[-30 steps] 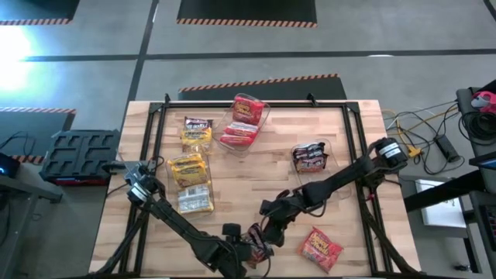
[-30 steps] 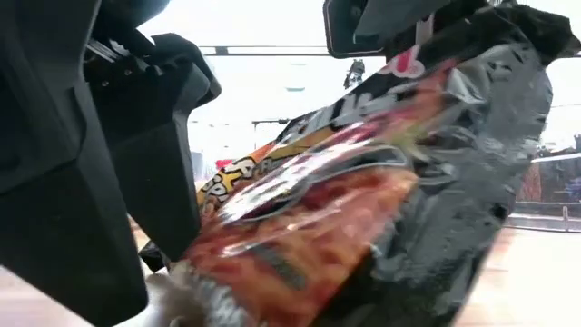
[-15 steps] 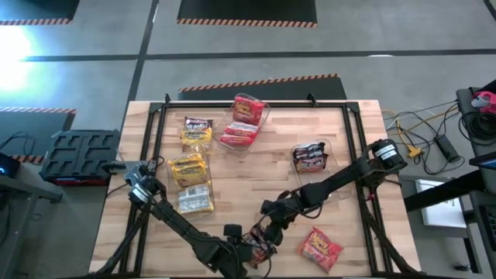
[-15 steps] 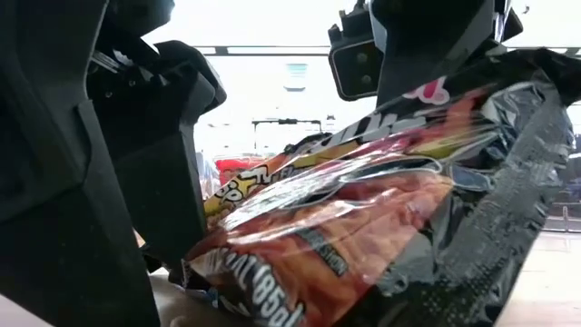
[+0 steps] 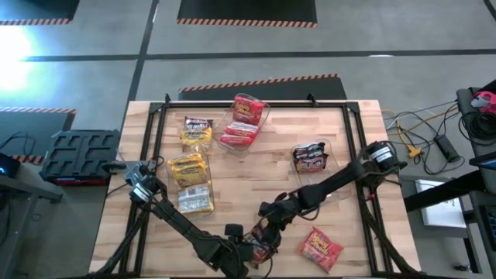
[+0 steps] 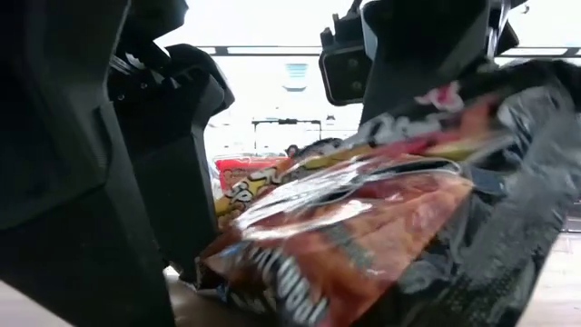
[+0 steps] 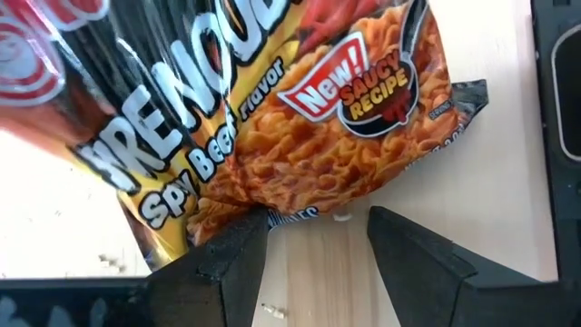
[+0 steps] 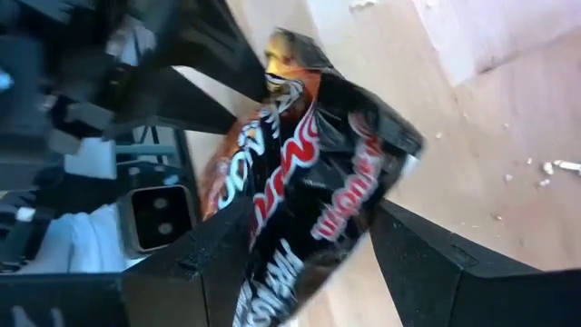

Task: Sort Maruchan noodles
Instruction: Put the bottom black pack noodle into the bottom right transparent bin

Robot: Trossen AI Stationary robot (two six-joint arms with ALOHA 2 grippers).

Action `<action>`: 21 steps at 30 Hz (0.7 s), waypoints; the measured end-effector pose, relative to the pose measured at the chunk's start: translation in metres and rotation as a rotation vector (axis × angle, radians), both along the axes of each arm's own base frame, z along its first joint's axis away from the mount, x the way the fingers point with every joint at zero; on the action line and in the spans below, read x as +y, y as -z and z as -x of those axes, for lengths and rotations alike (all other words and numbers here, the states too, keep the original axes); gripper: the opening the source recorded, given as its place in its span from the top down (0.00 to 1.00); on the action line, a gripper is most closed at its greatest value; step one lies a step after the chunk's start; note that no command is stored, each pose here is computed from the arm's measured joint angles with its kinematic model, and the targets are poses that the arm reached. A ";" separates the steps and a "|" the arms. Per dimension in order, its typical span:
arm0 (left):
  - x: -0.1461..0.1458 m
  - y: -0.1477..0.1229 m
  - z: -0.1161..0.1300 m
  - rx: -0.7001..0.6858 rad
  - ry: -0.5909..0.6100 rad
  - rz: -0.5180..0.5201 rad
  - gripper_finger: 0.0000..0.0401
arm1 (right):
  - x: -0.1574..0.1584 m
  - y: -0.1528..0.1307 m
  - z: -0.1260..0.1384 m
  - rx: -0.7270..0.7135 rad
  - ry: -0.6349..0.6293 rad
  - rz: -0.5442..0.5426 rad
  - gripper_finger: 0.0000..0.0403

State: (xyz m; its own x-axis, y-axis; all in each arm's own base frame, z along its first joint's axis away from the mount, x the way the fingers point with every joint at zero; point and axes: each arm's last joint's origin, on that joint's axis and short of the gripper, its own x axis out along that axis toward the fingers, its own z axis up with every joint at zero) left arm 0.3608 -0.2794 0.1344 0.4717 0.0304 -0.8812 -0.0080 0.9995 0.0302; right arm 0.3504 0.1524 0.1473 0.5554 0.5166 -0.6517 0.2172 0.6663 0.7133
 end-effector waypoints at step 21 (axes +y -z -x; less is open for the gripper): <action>0.009 -0.013 0.006 0.042 -0.094 -0.110 0.55 | 0.003 -0.002 -0.003 -0.018 -0.068 -0.009 0.68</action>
State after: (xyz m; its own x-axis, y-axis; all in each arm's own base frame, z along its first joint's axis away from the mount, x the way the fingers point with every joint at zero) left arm 0.3548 -0.2705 0.1478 0.4253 0.1700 -0.8889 -0.0976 0.9851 0.1417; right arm 0.3537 0.1550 0.1492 0.5305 0.5592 -0.6371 0.1590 0.6726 0.7227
